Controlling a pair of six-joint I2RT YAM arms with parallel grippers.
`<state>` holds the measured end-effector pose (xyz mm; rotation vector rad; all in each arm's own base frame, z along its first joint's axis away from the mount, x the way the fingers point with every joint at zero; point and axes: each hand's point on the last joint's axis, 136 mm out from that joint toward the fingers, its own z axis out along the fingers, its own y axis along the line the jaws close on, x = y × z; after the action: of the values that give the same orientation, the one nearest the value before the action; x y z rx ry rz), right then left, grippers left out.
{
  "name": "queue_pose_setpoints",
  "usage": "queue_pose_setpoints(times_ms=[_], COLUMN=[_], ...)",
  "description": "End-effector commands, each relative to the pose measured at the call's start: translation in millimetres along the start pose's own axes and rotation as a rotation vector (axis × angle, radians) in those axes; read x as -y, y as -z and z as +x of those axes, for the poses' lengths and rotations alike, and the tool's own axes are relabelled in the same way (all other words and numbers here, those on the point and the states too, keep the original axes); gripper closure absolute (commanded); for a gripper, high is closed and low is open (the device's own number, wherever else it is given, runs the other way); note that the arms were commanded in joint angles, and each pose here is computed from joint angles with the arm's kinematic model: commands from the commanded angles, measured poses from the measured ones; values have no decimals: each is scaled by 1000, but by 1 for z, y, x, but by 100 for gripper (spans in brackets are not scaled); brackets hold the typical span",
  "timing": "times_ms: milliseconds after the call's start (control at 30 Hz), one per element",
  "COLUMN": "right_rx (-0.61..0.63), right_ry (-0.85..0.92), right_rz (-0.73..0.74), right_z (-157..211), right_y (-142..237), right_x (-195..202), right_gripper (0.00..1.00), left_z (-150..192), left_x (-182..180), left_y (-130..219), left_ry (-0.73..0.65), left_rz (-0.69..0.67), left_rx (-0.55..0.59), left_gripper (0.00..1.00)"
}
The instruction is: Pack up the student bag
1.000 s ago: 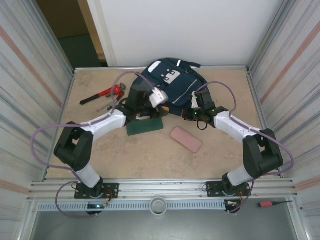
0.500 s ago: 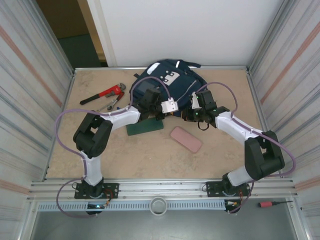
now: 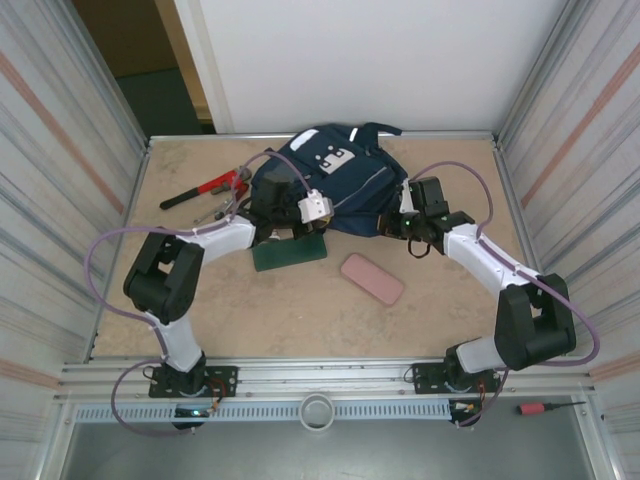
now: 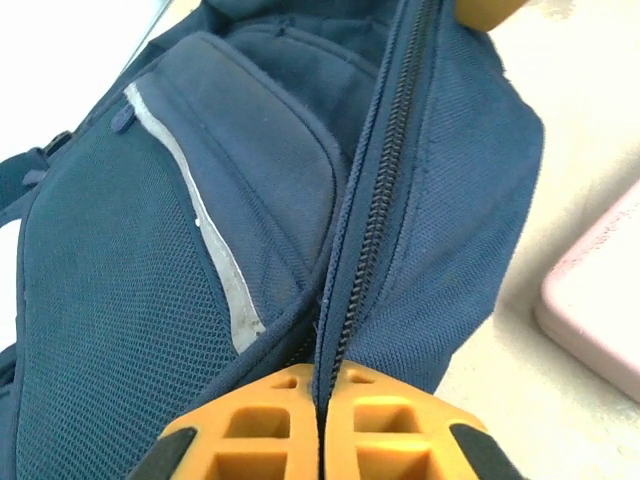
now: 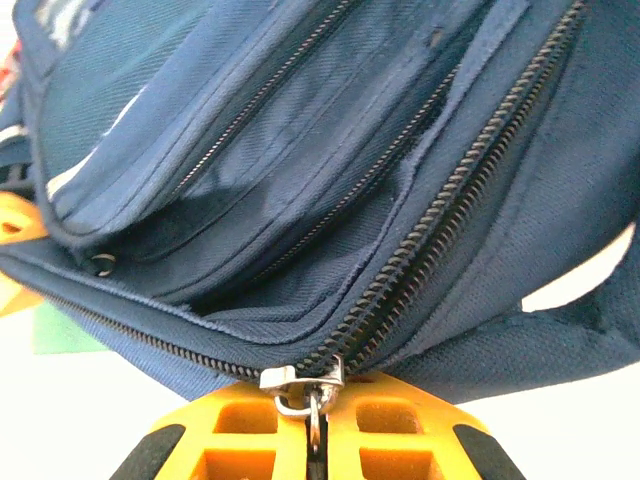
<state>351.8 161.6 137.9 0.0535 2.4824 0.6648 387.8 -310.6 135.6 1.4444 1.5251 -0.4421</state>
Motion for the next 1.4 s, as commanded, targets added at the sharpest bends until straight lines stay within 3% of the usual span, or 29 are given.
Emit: queue_pose_setpoints(times_ms=[0, 133, 233, 333, 533, 667, 800, 833, 1033, 1200, 1233, 1367], right_rx=[10, 4, -1, -3, -4, -5, -18, -20, -31, -4, -4, -1], right_ry=[38, 59, 81, 104, 111, 88, -38, -66, -166, -90, -61, -6], right_rz=[-26, -125, -175, -212, -267, -217, -84, -44, 71, -29, -55, -148], right_z=[1, 0, -1, -1, 1, 3, -3, -4, -7, -15, -15, -18], right_y=[9, 11, 16, 21, 28, 27, 21, 20, 14, 17, 17, 21], right_x=[-12, -43, -63, -80, -101, -86, -27, -10, 47, 15, 3, -38], right_gripper=[100, 100, 100, 100, 100, 100, 100, 100, 100, 100, 100, 100], left_z=[-4, -22, -41, -48, -51, -49, -54, -55, -59, -36, -31, -35], left_x=[-44, -16, 13, 33, 44, 38, 28, 26, 6, -24, -27, -16], left_y=[24, 38, 41, 27, -2, -4, 9, 13, 43, 56, 57, 60], left_ry=[21, 59, 4, -64, -101, -111, -89, -80, -18, 16, 17, 27], left_rz=[-143, -67, -25, 13, 93, 84, 96, 97, 85, -28, -44, -20], left_rx=[-19, 27, 67, 28, -32, -22, 18, 28, 134, 105, 77, 40], left_gripper=[76, 49, 38, 35, 40, 65, 99, 100, 100, 100, 96, 63])
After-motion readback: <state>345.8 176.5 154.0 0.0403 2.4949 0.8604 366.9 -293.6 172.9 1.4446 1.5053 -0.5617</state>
